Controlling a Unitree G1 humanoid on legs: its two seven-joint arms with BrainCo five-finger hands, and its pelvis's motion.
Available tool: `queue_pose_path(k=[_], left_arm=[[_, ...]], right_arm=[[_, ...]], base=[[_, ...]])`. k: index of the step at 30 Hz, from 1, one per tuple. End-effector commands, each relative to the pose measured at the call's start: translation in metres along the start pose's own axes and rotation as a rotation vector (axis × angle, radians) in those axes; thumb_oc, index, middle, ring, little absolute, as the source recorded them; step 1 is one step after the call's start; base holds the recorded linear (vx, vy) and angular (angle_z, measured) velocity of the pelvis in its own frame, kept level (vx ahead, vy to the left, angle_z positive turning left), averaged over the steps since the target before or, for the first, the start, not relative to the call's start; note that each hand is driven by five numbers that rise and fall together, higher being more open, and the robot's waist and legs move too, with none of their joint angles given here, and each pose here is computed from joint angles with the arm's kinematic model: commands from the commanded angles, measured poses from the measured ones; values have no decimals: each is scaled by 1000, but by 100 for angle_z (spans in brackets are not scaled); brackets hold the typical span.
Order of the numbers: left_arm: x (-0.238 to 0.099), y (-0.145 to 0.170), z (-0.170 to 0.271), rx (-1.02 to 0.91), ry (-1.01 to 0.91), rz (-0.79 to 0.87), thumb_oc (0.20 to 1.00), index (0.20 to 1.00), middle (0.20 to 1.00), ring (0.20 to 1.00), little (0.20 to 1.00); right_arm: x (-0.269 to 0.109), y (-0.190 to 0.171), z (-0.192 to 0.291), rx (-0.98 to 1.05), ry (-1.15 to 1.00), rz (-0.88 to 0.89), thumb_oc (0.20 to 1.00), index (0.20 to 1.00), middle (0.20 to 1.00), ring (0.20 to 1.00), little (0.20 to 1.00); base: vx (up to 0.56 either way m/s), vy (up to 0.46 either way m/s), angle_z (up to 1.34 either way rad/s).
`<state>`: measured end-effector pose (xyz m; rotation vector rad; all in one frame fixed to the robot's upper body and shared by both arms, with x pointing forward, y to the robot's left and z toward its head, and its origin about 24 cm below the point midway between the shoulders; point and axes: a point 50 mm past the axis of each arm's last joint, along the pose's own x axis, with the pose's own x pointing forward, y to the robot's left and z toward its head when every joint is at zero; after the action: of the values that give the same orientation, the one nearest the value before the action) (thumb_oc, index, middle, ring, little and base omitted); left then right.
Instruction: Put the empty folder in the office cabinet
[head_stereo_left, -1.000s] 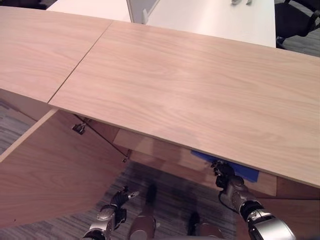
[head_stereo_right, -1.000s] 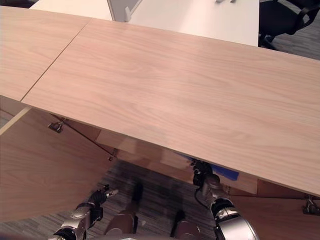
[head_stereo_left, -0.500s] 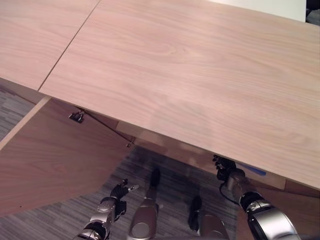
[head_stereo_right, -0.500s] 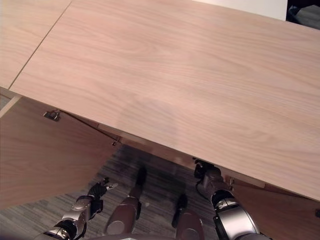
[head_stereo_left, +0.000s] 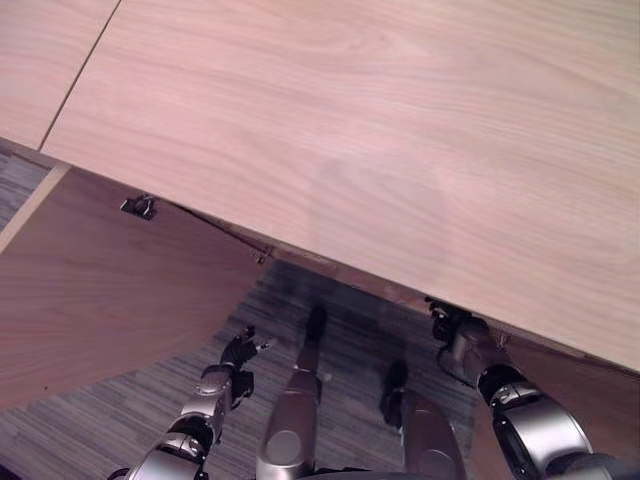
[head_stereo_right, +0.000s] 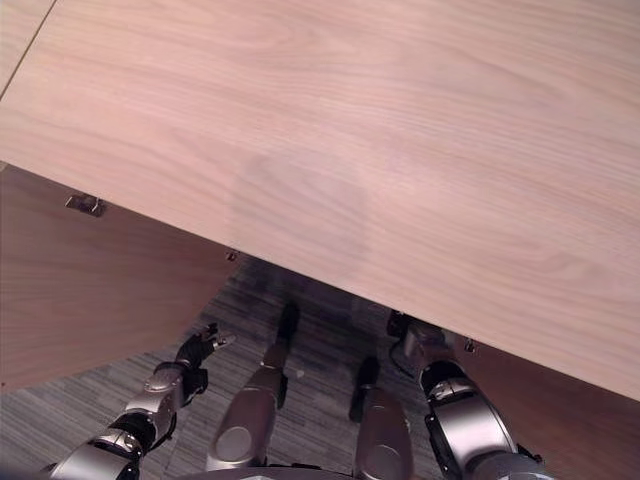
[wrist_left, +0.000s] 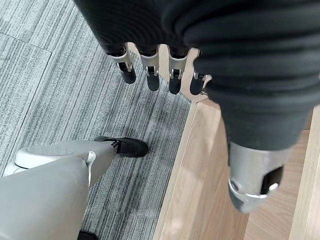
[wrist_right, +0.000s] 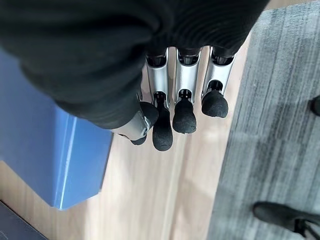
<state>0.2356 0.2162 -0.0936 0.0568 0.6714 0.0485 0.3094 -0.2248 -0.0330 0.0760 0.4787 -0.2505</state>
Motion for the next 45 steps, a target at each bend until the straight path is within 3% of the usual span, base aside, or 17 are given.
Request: queue_pose_path(k=[1,8,16,25,34,41,45], left_arm=[[-7,19,-2,32,-40,-10,1000,1000,1000,1000,1000],[-14,43,11,41,-94,9,1000,1000,1000,1000,1000],[-34,59,-9,126,-53,-69,1000,1000,1000,1000,1000],[-32,54,-11,135,-38,-85,1000,1000,1000,1000,1000],[-27,37,-19,107,-14,-90,1000,1000,1000,1000,1000],[-22,22,-27,44,20,-78,1000,1000,1000,1000,1000],[-18,16,-27,-10,30,-59,1000,1000,1000,1000,1000]], right_arm=[[3,-32,26,27,-78,-92,200,200,200,200,200],[8,-50,71,12,-171,-142,200,200,200,200,200],[-5,-112,146,27,-315,-310,200,200,200,200,200],[-12,-128,168,-7,-338,-362,200,200,200,200,200],[-8,-118,163,4,-324,-348,200,200,200,200,200],[4,-87,115,57,-240,-258,200,200,200,200,200],[6,-60,56,77,-131,-174,200,200,200,200,200]], base=[[0,0,0],[-7,-2,3],[-3,-2,3],[0,0,0],[1,0,0],[14,1,1],[51,7,0]])
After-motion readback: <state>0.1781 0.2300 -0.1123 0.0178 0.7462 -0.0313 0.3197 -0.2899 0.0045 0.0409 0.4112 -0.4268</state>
